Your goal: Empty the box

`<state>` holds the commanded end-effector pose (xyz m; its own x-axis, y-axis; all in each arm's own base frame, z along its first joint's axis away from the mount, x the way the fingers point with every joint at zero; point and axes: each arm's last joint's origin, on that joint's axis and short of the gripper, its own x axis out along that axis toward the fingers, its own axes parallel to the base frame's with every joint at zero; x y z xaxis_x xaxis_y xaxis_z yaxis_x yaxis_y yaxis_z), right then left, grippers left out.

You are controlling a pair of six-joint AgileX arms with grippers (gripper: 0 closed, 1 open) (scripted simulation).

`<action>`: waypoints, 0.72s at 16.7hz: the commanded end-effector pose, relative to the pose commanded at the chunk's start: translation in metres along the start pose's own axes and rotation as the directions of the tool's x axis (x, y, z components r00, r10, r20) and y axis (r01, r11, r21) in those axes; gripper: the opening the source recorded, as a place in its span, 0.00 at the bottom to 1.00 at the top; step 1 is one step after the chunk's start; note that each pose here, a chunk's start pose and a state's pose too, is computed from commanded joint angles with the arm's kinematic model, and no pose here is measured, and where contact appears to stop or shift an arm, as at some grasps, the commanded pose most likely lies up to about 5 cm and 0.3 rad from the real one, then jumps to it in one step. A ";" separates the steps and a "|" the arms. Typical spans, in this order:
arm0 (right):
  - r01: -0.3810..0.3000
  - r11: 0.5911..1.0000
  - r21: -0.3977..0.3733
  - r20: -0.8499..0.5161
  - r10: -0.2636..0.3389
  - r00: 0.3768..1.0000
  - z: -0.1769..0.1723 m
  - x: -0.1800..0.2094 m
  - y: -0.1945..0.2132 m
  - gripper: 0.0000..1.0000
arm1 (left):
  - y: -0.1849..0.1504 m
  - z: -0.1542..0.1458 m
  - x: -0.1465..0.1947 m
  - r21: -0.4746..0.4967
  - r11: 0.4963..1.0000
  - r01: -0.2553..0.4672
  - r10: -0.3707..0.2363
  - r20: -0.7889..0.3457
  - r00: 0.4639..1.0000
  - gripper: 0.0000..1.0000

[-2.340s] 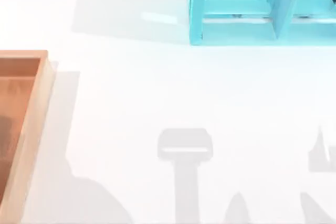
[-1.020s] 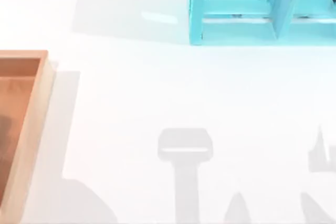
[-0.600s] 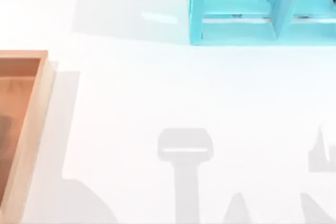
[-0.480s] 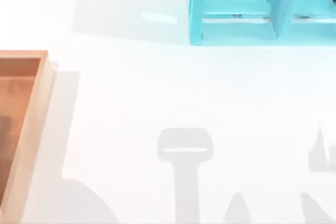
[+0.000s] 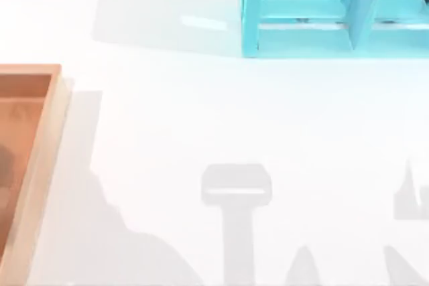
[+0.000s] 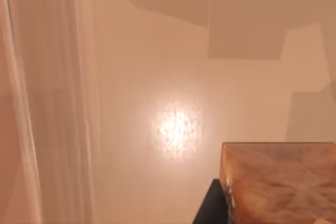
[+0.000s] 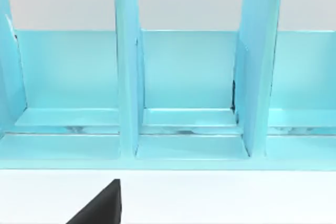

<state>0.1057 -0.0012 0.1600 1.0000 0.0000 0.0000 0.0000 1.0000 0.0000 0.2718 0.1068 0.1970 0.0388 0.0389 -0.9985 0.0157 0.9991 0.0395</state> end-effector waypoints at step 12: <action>0.000 1.000 0.000 0.000 0.000 1.000 0.000 0.000 0.000 1.00 | 0.003 -0.007 -0.065 0.010 1.000 0.030 -0.029 -0.036 0.999 0.00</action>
<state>0.1057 -0.0012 0.1600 1.0000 0.0000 0.0000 0.0000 1.0000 0.0000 0.2620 0.1075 0.2617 0.0019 0.0101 -0.9999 0.0264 0.9996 0.0102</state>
